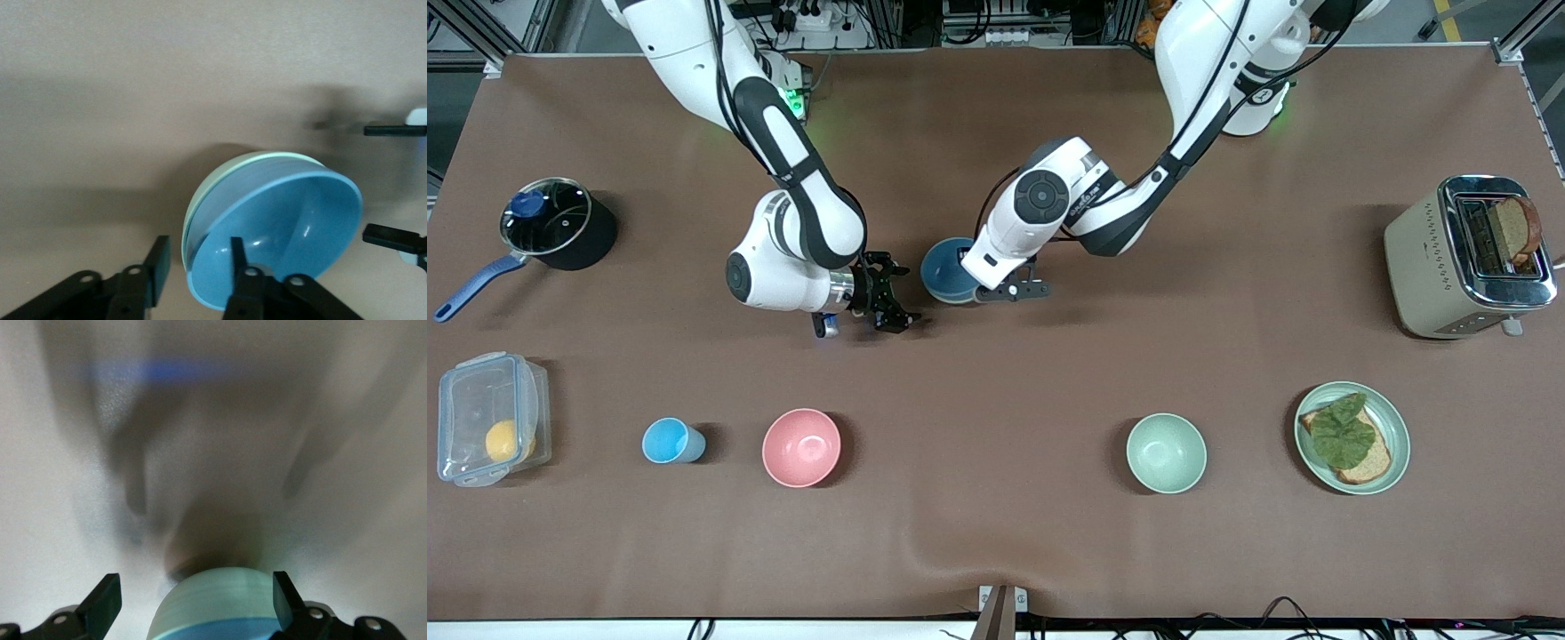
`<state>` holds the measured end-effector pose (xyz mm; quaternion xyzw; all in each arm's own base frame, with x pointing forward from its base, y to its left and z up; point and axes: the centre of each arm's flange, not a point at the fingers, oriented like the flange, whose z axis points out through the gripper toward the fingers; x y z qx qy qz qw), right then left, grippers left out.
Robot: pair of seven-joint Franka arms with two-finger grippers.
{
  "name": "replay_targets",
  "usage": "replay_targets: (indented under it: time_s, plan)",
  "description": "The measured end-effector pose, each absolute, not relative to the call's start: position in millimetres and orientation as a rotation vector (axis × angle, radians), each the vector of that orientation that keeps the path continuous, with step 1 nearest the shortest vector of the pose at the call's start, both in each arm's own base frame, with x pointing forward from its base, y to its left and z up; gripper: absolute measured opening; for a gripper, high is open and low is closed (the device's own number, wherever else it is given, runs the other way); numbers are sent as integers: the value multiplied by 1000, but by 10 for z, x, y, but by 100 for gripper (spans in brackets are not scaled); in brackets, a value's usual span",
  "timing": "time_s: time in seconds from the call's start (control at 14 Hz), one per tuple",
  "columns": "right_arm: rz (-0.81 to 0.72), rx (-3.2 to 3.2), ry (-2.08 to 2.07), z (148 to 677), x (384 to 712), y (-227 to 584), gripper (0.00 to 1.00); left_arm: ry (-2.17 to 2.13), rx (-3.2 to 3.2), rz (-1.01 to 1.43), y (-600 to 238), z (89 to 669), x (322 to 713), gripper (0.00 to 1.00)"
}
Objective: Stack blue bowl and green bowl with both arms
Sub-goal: 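Open both grippers and raise them away from the stacked bowls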
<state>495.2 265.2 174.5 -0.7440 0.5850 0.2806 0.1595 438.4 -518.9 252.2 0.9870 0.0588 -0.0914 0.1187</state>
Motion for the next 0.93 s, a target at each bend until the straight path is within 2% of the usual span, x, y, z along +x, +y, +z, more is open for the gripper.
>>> replay_targets:
  time_s: [0.21, 0.36, 0.57, 0.93]
  plan:
    - [798, -2126, 1672, 1745, 4954, 2650, 100, 145, 2885, -199, -5215, 2682, 4481, 78]
    - [798, -2127, 1670, 1744, 4954, 2650, 100, 133, 2901, -97, -5116, 2899, 4680, 98]
    - [785, -2153, 1621, 1750, 4960, 2645, 100, 166, 2974, 36, -4647, 3410, 5177, 100]
    - [815, -2249, 1519, 1971, 5143, 2293, 100, 233, 3046, 113, -3643, 4345, 5984, 100]
